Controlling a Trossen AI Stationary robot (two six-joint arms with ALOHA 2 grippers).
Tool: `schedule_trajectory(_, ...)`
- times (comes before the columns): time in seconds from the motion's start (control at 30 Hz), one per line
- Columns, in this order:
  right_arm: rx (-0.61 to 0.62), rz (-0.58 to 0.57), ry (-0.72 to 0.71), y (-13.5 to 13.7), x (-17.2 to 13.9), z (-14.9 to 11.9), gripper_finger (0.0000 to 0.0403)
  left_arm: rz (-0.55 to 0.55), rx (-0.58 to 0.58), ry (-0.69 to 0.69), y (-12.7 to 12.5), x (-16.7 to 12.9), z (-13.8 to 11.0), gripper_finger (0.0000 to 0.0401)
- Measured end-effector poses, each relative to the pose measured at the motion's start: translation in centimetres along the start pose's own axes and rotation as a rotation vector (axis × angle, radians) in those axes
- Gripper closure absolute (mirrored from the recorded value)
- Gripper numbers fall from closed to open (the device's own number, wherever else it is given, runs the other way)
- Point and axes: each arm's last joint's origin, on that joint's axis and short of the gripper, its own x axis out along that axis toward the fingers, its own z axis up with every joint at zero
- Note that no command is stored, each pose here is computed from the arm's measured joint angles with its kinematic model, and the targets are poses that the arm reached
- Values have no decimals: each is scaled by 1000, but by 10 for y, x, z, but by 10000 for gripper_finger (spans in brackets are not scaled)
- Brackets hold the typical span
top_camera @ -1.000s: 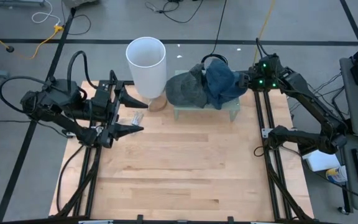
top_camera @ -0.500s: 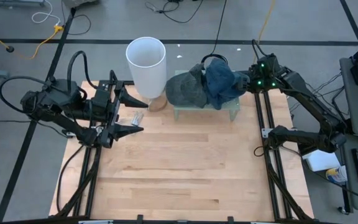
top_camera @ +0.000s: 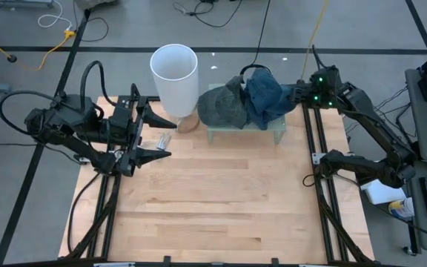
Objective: Pick & Place hat
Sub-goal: Return to Home Position
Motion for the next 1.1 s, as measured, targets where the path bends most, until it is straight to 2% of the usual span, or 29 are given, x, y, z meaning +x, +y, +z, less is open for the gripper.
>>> schedule_trajectory(0.2,1,7,-26,-1,-7,-2,30,0,4,0,0,0,0,65)
schedule_trajectory(0.3,13,89,-31,1,-16,-3,30,1,5,0,0,0,0,66)
schedule_trajectory(0.47,-27,311,23,6,-39,-14,30,30,31,19,1,0,-2,66)
schedule_trajectory(0.63,-196,541,44,15,-67,-33,30,55,30,42,2,0,-4,66)
schedule_trajectory(0.8,-366,790,-57,24,-100,-46,30,73,74,76,2,0,-8,66)
schedule_trajectory(0.93,-446,1022,-185,31,-122,-49,30,86,97,97,2,6,-17,66)
schedule_trajectory(1.1,-535,1226,-278,40,-114,-60,30,89,118,71,6,26,-38,66)
